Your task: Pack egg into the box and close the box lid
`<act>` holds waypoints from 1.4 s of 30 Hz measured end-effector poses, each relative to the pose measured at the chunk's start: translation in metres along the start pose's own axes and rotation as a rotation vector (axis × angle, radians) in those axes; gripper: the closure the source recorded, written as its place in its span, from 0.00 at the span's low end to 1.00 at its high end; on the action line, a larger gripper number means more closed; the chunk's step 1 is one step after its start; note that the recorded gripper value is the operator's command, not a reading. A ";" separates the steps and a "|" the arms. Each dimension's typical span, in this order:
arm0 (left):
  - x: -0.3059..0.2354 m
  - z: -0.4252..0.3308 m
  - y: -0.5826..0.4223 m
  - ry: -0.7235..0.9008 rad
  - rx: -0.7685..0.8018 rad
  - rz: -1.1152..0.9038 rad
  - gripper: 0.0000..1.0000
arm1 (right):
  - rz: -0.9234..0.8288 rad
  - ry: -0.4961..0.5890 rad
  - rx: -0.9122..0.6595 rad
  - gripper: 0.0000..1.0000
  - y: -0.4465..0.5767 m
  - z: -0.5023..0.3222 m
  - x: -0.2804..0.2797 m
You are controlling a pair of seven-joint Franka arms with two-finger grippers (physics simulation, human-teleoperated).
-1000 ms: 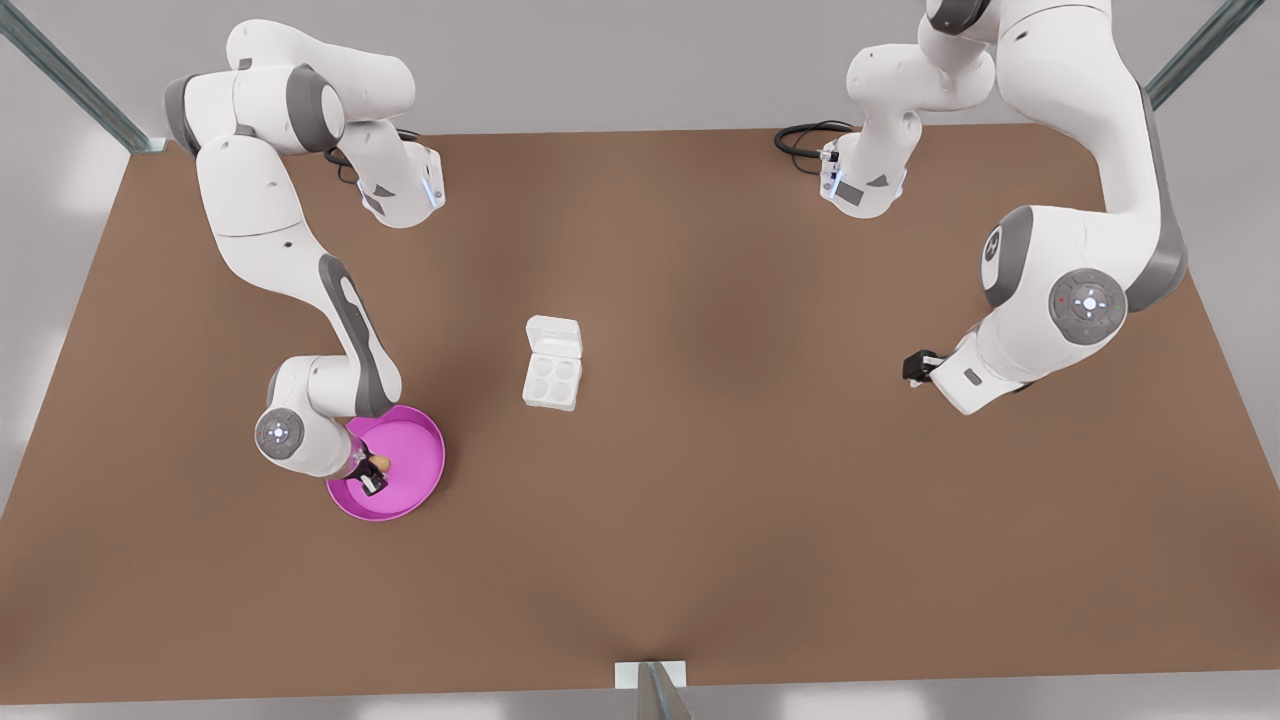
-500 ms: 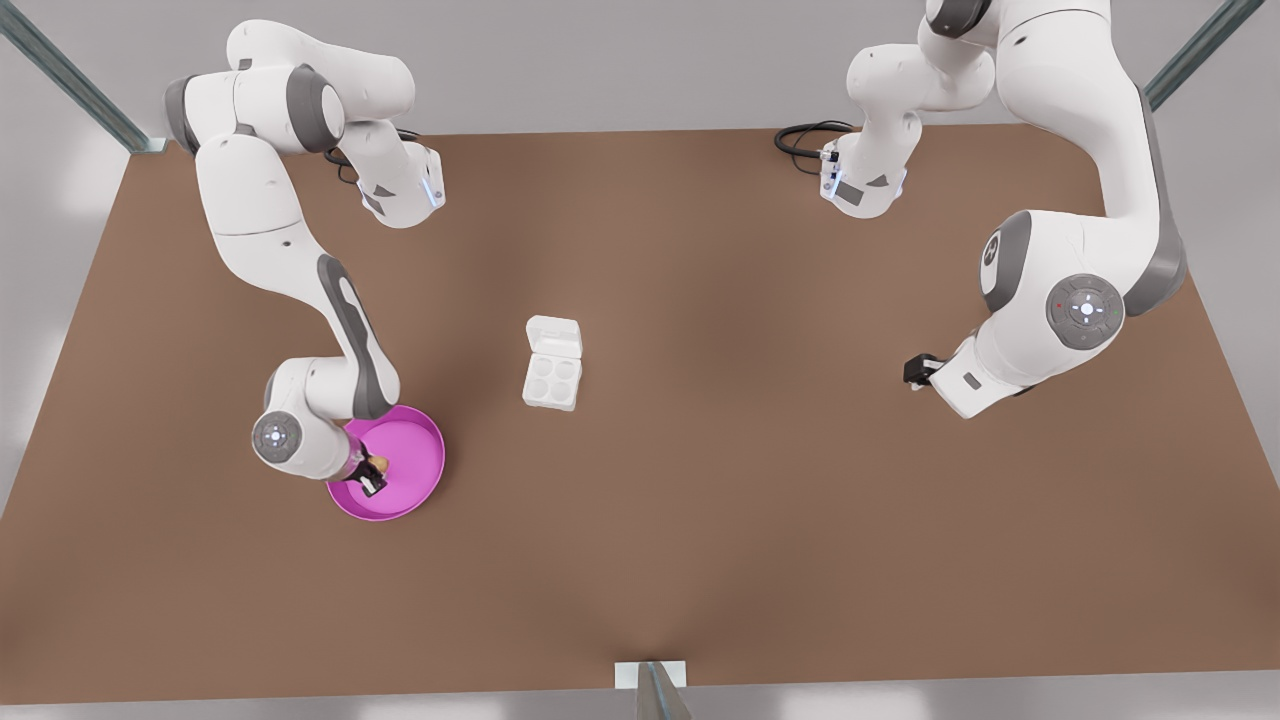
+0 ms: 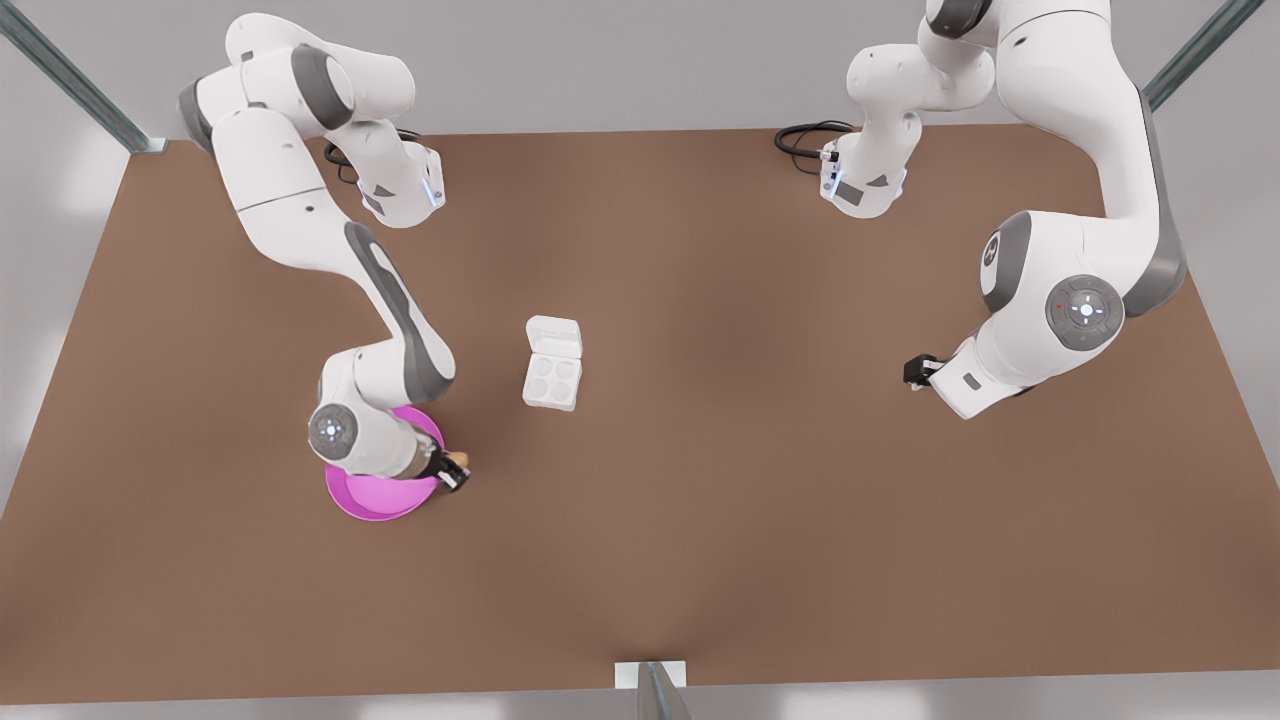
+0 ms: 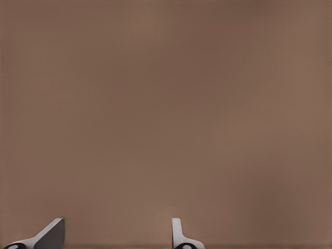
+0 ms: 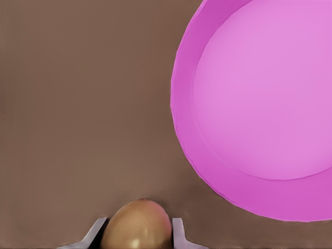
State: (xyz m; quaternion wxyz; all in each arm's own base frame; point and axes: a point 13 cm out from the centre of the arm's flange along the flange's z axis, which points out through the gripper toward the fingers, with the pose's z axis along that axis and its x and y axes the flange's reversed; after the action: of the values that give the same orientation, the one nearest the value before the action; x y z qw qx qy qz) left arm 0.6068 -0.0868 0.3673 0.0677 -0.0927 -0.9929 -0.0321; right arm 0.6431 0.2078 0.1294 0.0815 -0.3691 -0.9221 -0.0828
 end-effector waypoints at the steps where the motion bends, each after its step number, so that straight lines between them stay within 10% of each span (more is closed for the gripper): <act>1: 0.000 0.000 0.000 0.000 0.000 0.000 0.00 | -0.013 0.020 -0.013 0.48 0.011 0.000 0.014; 15: -0.001 -0.001 0.000 -0.002 -0.021 0.009 0.00 | -0.156 0.189 -0.012 0.48 0.077 0.047 0.163; 40: -0.002 0.006 -0.009 0.014 -0.042 0.033 0.00 | -0.267 0.278 0.275 0.47 0.002 0.095 0.221; 42: -0.002 0.006 -0.011 0.014 -0.044 0.036 0.00 | -0.264 0.279 0.276 0.24 0.001 0.094 0.219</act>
State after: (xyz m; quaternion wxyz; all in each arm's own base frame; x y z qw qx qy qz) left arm 0.6060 -0.0972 0.3610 0.0730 -0.1119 -0.9896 -0.0534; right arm 0.4793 0.3748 0.0840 0.2461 -0.2157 -0.9448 -0.0162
